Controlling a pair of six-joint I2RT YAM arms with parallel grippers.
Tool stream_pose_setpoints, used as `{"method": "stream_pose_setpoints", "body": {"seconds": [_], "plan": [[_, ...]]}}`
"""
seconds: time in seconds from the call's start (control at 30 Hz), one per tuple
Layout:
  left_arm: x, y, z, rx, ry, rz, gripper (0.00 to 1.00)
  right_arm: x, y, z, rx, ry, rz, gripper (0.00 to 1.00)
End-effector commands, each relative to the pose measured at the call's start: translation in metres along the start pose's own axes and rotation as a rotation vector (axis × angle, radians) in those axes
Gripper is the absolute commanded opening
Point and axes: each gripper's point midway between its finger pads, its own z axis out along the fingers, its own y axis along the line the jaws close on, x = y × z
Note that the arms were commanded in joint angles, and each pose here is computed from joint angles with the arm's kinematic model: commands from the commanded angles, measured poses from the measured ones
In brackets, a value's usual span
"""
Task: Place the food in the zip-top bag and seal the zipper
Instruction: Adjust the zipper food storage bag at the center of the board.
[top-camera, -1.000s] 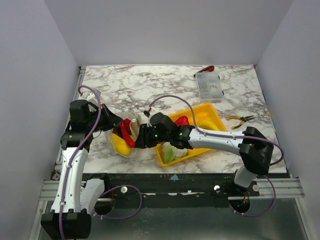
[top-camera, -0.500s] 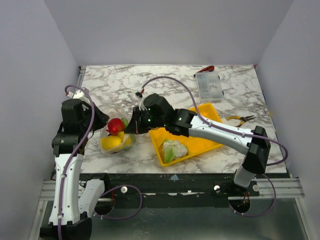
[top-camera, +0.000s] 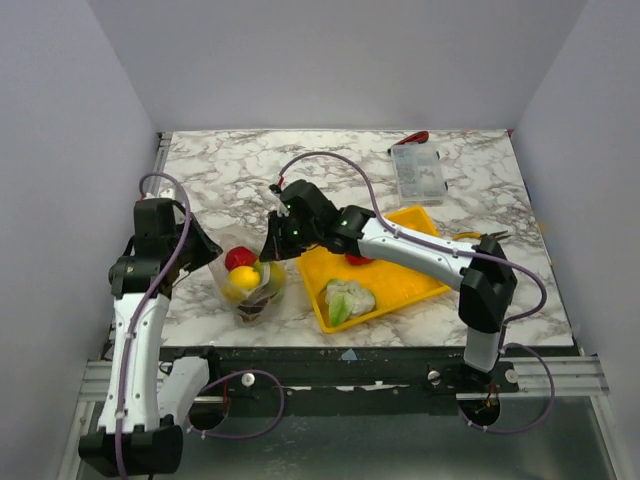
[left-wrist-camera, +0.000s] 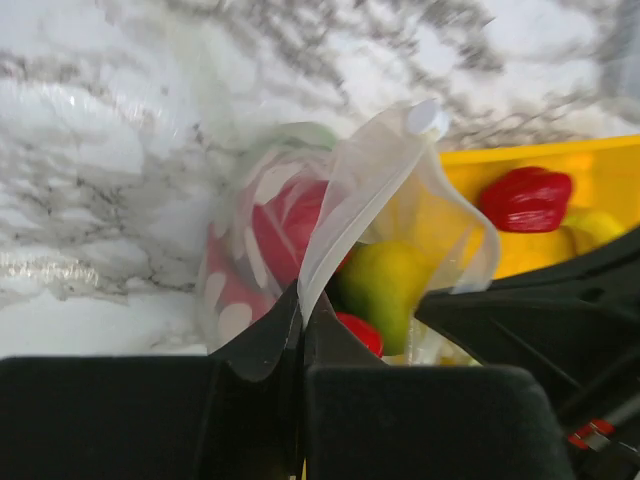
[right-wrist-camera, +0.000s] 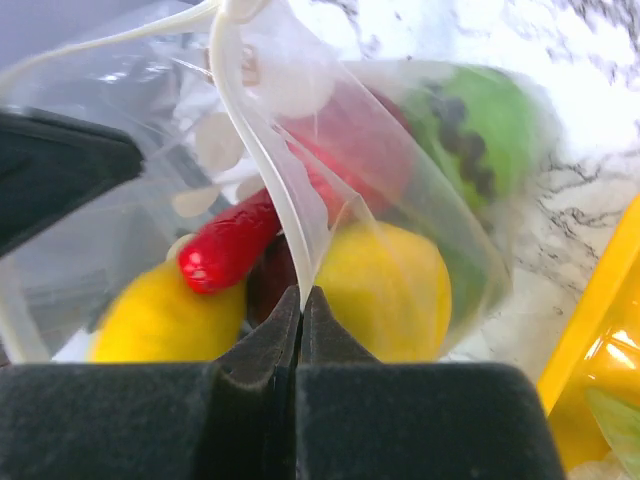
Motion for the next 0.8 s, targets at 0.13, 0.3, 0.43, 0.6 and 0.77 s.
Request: {"method": "stream_pose_setpoints", "body": {"seconds": [0.13, 0.3, 0.43, 0.6, 0.77], "plan": [[-0.027, -0.042, -0.068, 0.187, -0.238, -0.001, 0.0, -0.034, 0.058, -0.064, -0.157, -0.135, -0.038, 0.0], [-0.008, 0.0, -0.001, 0.031, -0.091, 0.027, 0.0, -0.022, 0.013, -0.022, -0.121, -0.097, 0.021, 0.0], [-0.02, -0.018, -0.025, 0.078, -0.097, 0.049, 0.0, -0.038, 0.008, -0.023, -0.082, -0.091, -0.03, 0.0], [-0.045, -0.052, -0.094, 0.208, -0.326, 0.031, 0.0, -0.059, 0.054, -0.066, -0.197, -0.125, -0.051, 0.0], [-0.03, -0.033, -0.055, 0.165, -0.258, -0.02, 0.0, -0.054, 0.057, -0.068, -0.241, -0.139, -0.007, 0.0]]}}
